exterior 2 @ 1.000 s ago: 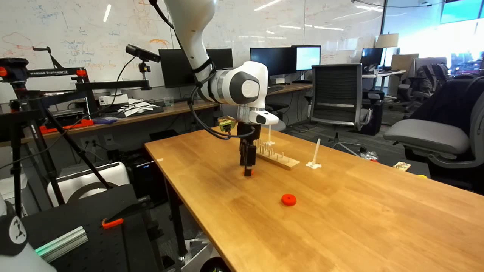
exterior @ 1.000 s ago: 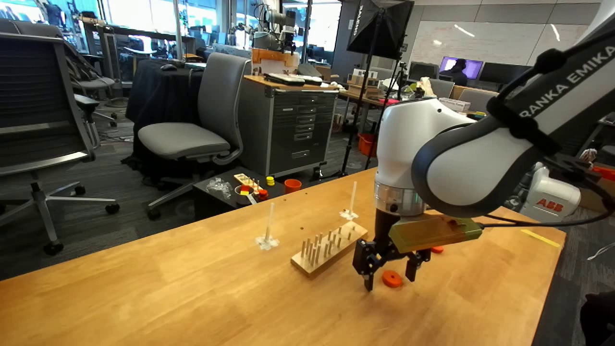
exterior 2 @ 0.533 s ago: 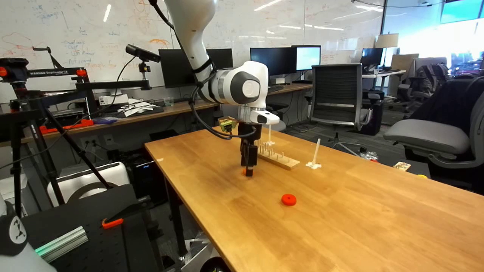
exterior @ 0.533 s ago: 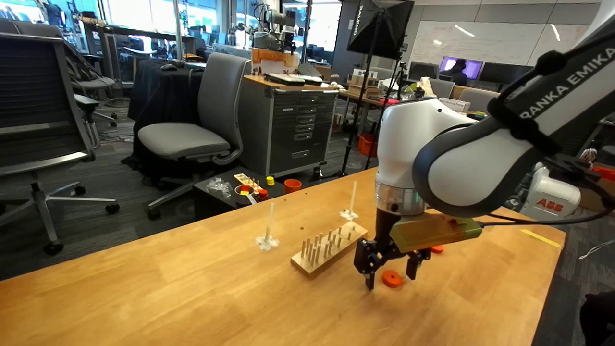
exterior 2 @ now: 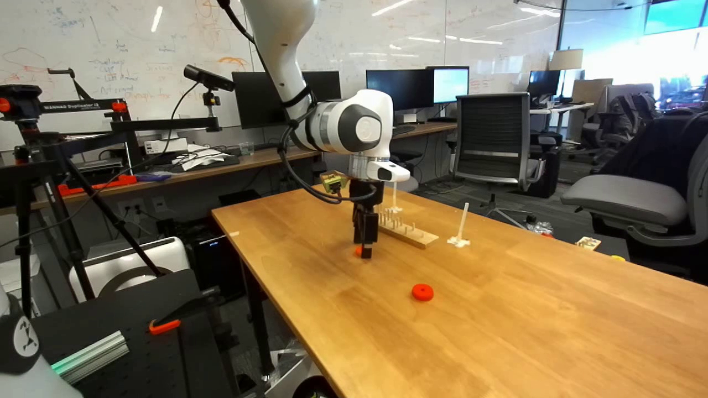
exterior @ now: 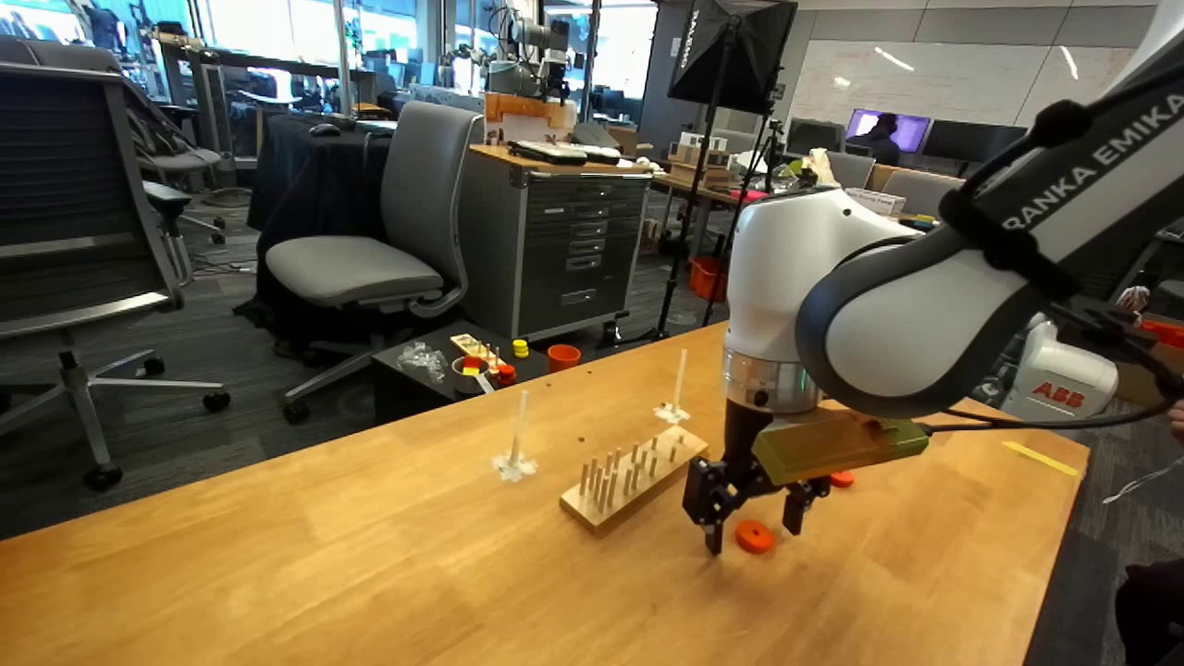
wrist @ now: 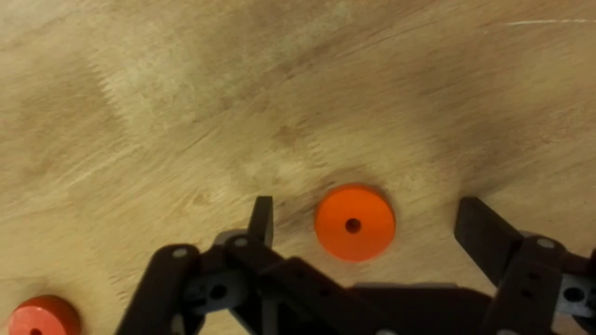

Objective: Pick up the orange ring on the left and place it on the wooden board

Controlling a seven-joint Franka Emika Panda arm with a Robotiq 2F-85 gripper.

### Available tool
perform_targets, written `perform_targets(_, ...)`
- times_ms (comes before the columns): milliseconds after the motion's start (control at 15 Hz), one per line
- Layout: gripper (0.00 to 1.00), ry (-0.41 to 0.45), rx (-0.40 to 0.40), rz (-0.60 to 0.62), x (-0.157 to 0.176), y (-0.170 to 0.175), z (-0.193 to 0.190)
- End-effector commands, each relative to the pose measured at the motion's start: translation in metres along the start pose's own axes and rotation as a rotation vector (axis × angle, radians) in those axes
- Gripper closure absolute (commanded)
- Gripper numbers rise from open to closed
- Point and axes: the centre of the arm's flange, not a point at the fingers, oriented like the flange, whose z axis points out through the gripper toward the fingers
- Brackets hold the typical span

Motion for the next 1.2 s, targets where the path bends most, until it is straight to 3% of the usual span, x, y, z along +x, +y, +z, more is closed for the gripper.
perform_targets(0,0.0,0.016,-0.008,-0.002,0.004,0.009,-0.002)
perform_targets(733,0.0,0.014,0.011,0.018,0.009,0.015,0.006)
perform_targets(800,0.25,0.013,0.014,0.019,0.009,0.017,0.006)
perform_targets(867,0.26,0.012,0.018,0.021,0.01,0.018,0.006)
perform_targets(1133,0.57,0.013,0.039,0.038,0.014,0.026,0.007)
